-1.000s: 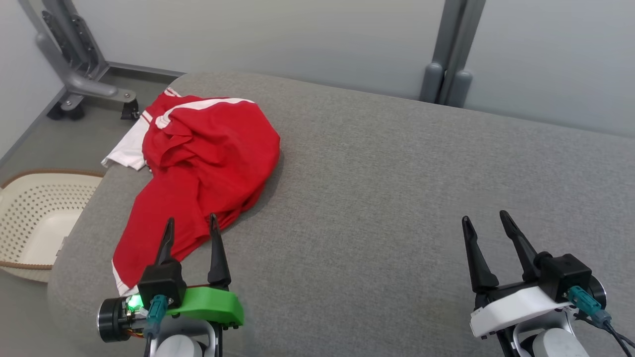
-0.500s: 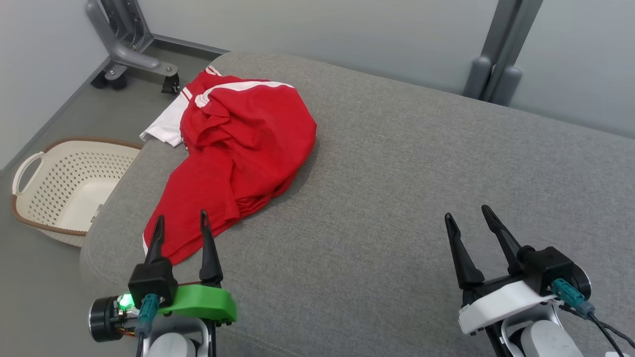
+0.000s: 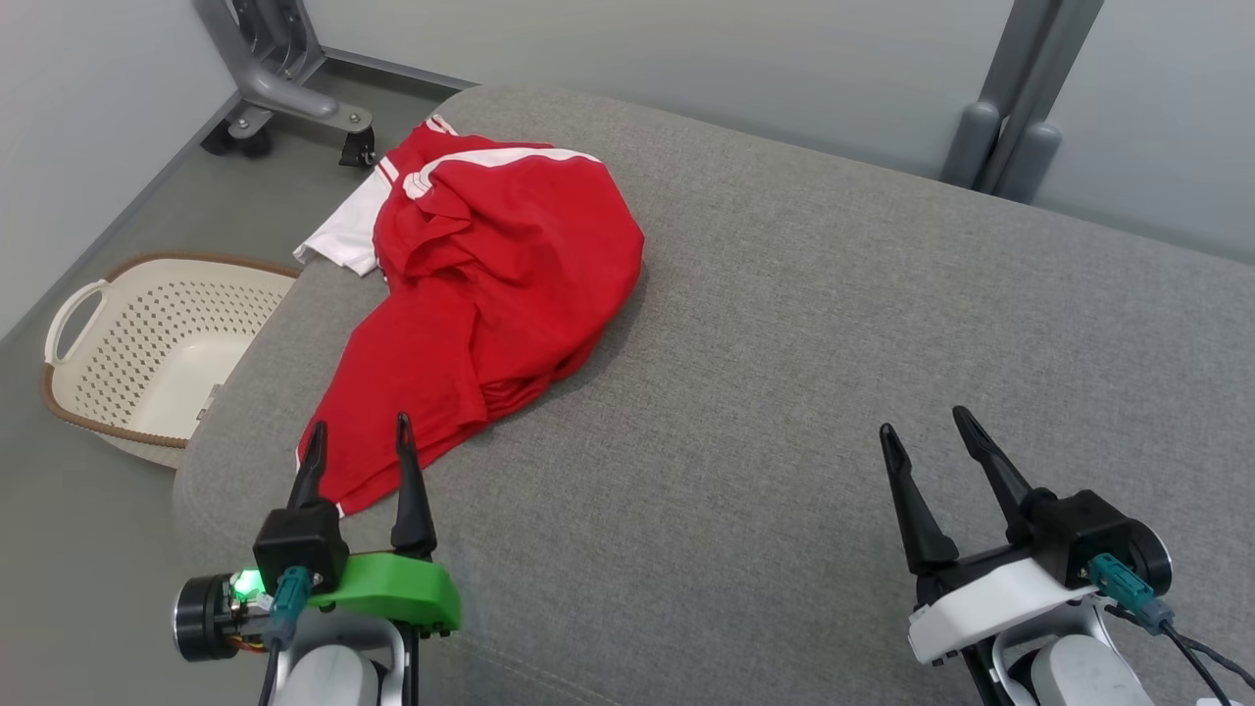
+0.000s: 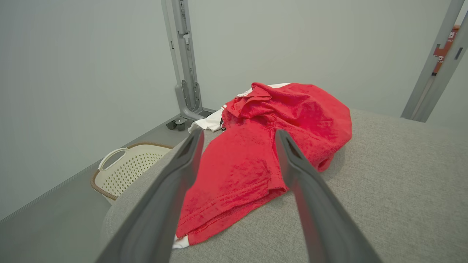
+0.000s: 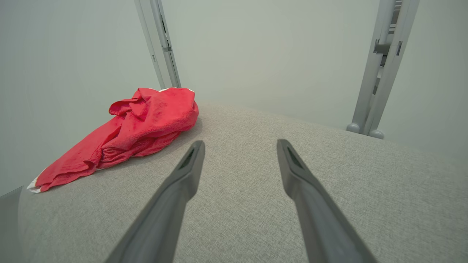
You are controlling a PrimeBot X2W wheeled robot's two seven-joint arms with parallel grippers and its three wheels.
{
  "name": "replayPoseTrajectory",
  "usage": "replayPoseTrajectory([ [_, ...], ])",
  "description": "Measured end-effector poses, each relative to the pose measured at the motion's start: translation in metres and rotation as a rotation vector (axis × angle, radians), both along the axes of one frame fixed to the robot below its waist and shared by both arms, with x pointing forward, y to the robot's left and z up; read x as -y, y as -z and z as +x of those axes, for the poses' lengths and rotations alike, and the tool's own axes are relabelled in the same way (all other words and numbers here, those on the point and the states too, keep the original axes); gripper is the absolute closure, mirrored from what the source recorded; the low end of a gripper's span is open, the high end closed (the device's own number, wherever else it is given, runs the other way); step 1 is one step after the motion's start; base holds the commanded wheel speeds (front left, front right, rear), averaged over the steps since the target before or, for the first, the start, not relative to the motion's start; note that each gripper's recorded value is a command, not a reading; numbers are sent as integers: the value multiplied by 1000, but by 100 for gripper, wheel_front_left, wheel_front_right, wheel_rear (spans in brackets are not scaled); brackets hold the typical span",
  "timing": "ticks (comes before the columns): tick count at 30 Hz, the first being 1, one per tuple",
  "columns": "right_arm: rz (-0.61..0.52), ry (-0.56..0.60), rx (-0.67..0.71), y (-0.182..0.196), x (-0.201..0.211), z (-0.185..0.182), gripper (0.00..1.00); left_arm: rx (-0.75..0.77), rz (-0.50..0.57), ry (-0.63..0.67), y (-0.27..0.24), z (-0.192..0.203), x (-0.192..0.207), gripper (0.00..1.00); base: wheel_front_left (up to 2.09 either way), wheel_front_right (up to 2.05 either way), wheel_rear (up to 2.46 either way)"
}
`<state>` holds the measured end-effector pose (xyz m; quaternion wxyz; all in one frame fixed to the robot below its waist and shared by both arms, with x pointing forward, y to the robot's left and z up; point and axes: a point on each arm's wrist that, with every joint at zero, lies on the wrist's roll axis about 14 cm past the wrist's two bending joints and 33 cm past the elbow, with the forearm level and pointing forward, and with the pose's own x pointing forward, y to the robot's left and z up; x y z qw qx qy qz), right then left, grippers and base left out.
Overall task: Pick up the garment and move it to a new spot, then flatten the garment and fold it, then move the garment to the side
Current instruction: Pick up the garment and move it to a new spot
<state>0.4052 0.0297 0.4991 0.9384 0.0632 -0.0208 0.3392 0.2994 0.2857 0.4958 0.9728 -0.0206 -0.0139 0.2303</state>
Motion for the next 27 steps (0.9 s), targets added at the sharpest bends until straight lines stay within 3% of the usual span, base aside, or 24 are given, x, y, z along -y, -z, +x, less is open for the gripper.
replayPoseTrajectory([
  [11, -29, 45, 0, 13, 22, 20, 0, -35, 41, 112, 0, 49, -2, 0, 0, 0, 0],
  [19, -50, 95, 16, 15, 46, 45, 0, -217, 71, 225, 16, 120, -20, 0, 0, 0, 0],
  [27, -70, 120, 13, 21, 62, 61, 0, -451, 40, 236, 39, 175, -46, 0, 0, 0, 0],
])
